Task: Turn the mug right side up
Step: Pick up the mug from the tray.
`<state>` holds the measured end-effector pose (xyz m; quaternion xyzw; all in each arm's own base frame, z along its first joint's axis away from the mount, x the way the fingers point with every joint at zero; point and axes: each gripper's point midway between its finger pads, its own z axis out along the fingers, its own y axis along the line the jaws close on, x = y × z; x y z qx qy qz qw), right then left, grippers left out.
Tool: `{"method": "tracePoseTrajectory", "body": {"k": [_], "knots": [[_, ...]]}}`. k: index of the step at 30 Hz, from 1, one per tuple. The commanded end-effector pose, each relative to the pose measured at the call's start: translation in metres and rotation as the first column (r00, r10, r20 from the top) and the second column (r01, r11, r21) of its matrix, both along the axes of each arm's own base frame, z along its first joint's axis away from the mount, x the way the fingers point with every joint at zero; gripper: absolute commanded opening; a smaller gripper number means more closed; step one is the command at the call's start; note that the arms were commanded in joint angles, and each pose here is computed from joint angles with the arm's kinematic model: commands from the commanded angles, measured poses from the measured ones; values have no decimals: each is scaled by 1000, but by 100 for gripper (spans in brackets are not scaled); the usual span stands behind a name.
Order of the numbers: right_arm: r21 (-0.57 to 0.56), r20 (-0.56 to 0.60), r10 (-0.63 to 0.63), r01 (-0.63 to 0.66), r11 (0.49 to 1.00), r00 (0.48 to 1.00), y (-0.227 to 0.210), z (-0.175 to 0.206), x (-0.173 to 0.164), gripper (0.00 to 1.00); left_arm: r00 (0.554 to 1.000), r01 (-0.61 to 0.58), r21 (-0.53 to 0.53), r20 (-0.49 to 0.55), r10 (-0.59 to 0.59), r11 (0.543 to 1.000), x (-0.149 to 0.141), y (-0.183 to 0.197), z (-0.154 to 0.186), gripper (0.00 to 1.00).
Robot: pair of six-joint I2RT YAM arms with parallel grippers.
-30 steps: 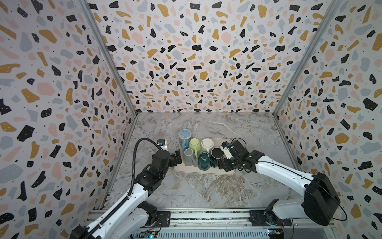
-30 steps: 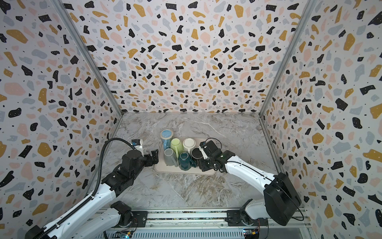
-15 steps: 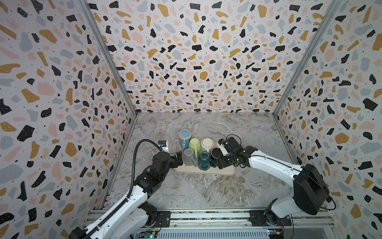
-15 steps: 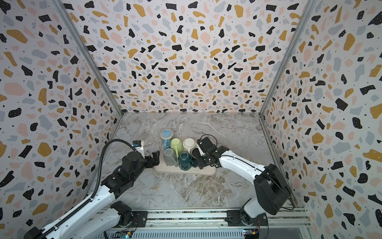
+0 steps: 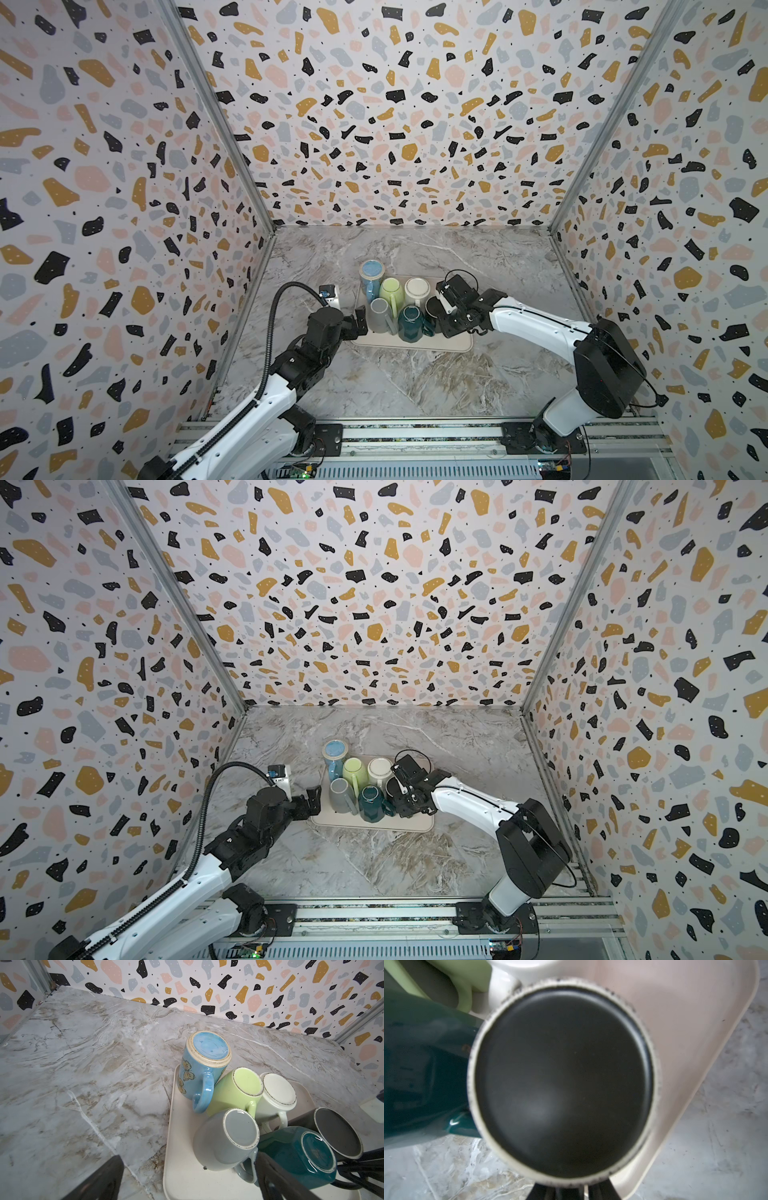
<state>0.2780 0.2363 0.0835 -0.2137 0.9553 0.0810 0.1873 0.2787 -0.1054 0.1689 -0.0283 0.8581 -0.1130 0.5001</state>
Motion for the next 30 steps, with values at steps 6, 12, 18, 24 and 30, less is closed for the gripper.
{"method": "tracePoseTrajectory", "body": {"k": [6,12,18,24,30], "knots": [[-34,34,9,-8,999,999,-5,13,6,4,999,-9,9,36,9,1000,3,1,3,100],[15,68,5,-6,1000,998,-6,29,9,0,999,-40,24,28,40,999,4,6,0,100],[138,129,23,-41,990,991,1,57,4,0,998,-57,33,31,56,998,6,9,2,100],[301,209,32,-95,949,977,10,96,-7,0,998,-60,23,35,59,998,10,7,9,100],[477,250,57,-174,862,967,20,126,-24,0,999,30,-45,16,-29,999,16,-18,14,100]]}}
